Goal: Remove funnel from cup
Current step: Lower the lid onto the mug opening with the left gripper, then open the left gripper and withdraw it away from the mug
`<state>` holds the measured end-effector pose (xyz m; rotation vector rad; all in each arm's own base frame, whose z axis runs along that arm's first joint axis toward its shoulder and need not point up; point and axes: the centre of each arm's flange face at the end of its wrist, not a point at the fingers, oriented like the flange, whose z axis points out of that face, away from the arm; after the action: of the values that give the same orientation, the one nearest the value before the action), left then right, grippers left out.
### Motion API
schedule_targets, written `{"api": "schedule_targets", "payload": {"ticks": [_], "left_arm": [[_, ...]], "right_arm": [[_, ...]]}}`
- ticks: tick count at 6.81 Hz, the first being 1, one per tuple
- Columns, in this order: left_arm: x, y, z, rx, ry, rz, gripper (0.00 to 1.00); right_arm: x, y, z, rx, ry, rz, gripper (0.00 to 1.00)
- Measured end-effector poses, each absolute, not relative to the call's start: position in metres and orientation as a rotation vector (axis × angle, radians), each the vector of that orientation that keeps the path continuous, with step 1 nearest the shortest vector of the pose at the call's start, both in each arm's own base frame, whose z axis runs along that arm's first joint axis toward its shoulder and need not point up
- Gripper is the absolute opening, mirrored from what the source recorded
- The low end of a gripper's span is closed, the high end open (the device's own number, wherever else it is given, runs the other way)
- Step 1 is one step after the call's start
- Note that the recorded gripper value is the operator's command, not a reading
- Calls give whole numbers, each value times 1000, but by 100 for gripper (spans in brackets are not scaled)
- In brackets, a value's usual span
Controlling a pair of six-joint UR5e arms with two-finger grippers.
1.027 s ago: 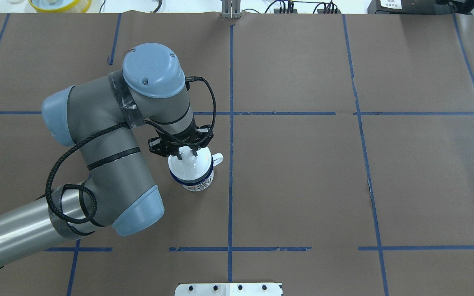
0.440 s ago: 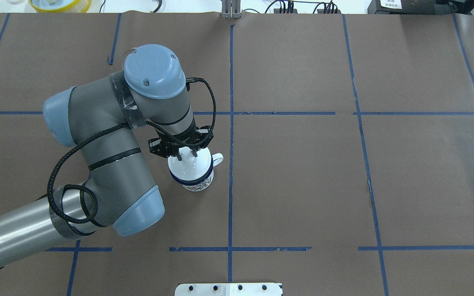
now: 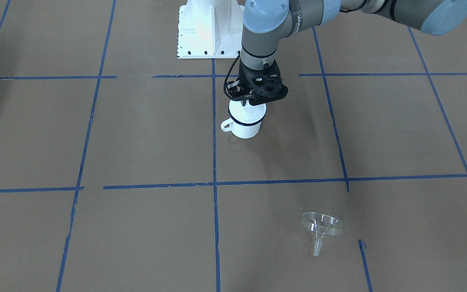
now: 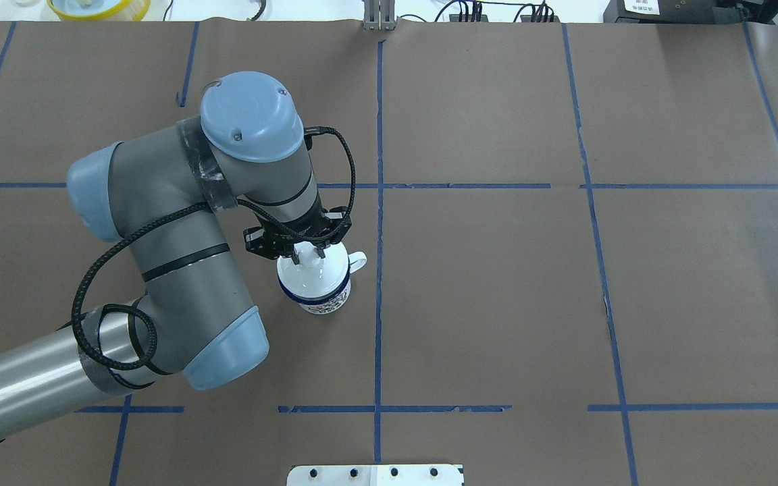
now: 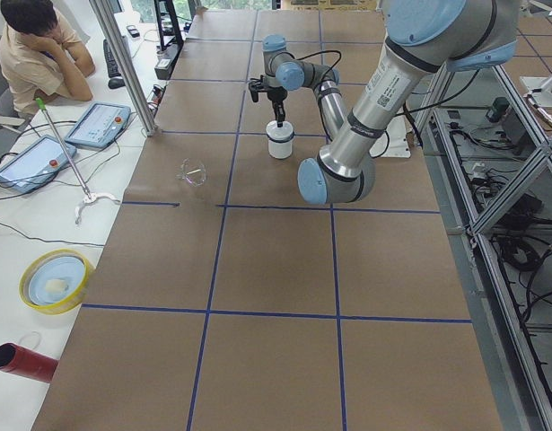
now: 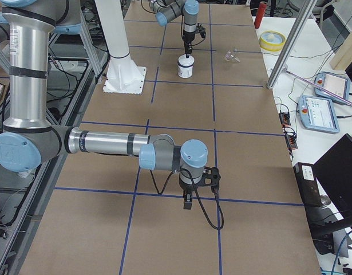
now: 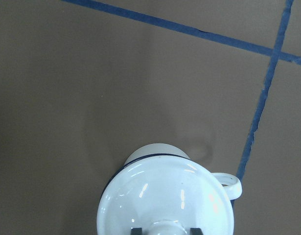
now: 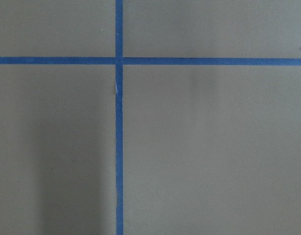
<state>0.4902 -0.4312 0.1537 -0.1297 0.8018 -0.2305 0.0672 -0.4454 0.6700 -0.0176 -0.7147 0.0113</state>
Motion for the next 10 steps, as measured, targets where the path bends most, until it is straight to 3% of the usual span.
{"api": "schedule_targets", "payload": {"ticks": [3, 4, 5, 10], "left_arm": [[496, -428, 159, -131, 806, -220, 0], [498, -427, 163, -131, 808, -218, 40], [498, -427, 165, -130, 810, -216, 99], [474, -419, 157, -83, 859, -175, 100]], "right_arm": [[67, -445, 670, -18, -715, 11, 100], [67, -445, 670, -18, -715, 11, 100], [67, -445, 670, -18, -715, 11, 100], [67, -445, 670, -18, -715, 11, 100]]}}
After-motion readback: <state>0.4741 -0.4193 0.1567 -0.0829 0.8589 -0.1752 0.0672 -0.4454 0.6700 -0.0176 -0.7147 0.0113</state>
